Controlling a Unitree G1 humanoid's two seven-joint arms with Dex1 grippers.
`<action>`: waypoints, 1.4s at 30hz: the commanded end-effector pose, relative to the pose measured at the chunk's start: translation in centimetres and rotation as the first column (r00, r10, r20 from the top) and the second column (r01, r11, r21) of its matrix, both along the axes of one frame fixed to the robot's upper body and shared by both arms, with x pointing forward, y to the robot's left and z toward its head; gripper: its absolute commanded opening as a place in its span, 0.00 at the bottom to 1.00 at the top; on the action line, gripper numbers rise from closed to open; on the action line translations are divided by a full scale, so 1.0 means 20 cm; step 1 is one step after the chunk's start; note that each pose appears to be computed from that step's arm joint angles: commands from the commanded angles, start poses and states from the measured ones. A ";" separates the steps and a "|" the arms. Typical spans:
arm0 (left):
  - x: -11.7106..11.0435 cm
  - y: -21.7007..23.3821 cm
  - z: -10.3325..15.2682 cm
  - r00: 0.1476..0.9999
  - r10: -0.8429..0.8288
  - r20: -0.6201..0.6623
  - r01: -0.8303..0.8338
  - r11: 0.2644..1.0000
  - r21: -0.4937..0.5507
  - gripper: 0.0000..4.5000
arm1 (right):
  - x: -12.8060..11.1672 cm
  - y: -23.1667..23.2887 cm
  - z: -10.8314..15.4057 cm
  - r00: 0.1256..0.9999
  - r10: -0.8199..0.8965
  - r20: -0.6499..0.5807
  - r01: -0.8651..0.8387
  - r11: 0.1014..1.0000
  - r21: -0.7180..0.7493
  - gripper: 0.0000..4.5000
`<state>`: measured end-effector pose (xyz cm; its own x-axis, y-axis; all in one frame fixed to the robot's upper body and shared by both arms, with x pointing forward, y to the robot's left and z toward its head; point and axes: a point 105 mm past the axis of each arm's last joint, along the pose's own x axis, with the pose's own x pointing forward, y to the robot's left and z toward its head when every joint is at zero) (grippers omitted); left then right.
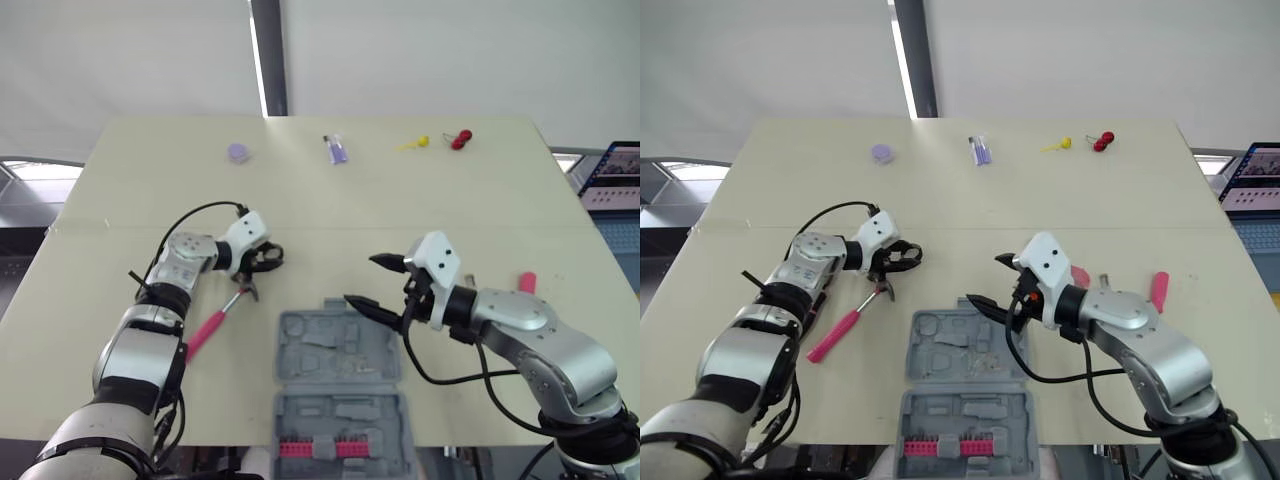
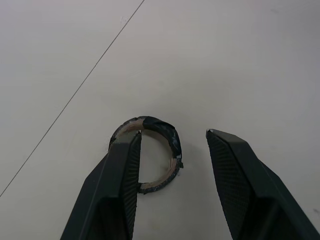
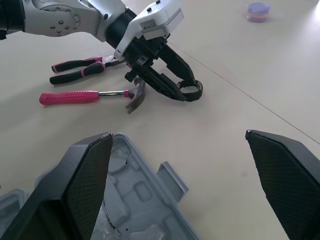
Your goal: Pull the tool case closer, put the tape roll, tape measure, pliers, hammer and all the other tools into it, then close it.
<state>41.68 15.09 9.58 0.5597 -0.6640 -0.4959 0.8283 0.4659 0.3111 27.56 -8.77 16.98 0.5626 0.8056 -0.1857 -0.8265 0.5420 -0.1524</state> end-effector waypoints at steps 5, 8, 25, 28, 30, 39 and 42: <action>0.01 0.01 0.01 1.000 0.010 0.020 -0.011 1.000 0.025 0.50 | -0.03 0.01 0.06 0.999 0.019 0.048 -0.020 1.000 0.015 1.00; 0.01 0.01 0.01 1.000 0.010 0.021 -0.010 1.000 0.026 0.50 | -0.03 0.01 0.06 0.999 0.019 0.047 -0.020 1.000 0.017 1.00; 0.02 -0.01 0.00 1.000 0.007 0.027 -0.007 1.000 0.029 0.50 | -0.04 0.02 0.06 0.999 0.021 0.041 -0.022 0.999 0.025 1.00; 0.02 -0.01 0.01 1.000 0.006 0.029 -0.007 1.000 0.026 0.50 | -0.04 0.02 0.06 0.999 0.023 0.040 -0.024 0.999 0.025 1.00; 0.02 -0.01 0.01 1.000 0.005 0.029 -0.006 1.000 0.024 0.50 | -0.04 0.02 0.06 0.999 0.024 0.040 -0.025 0.999 0.025 1.00; 0.02 -0.02 0.01 1.000 -0.002 0.031 0.001 1.000 0.019 0.50 | -0.04 0.02 0.06 0.999 0.023 0.036 -0.024 0.999 0.027 1.00; 0.02 -0.03 0.01 0.999 -0.003 0.032 0.002 1.000 0.019 0.50 | -0.04 0.02 0.05 0.999 0.022 0.034 -0.023 0.999 0.027 1.00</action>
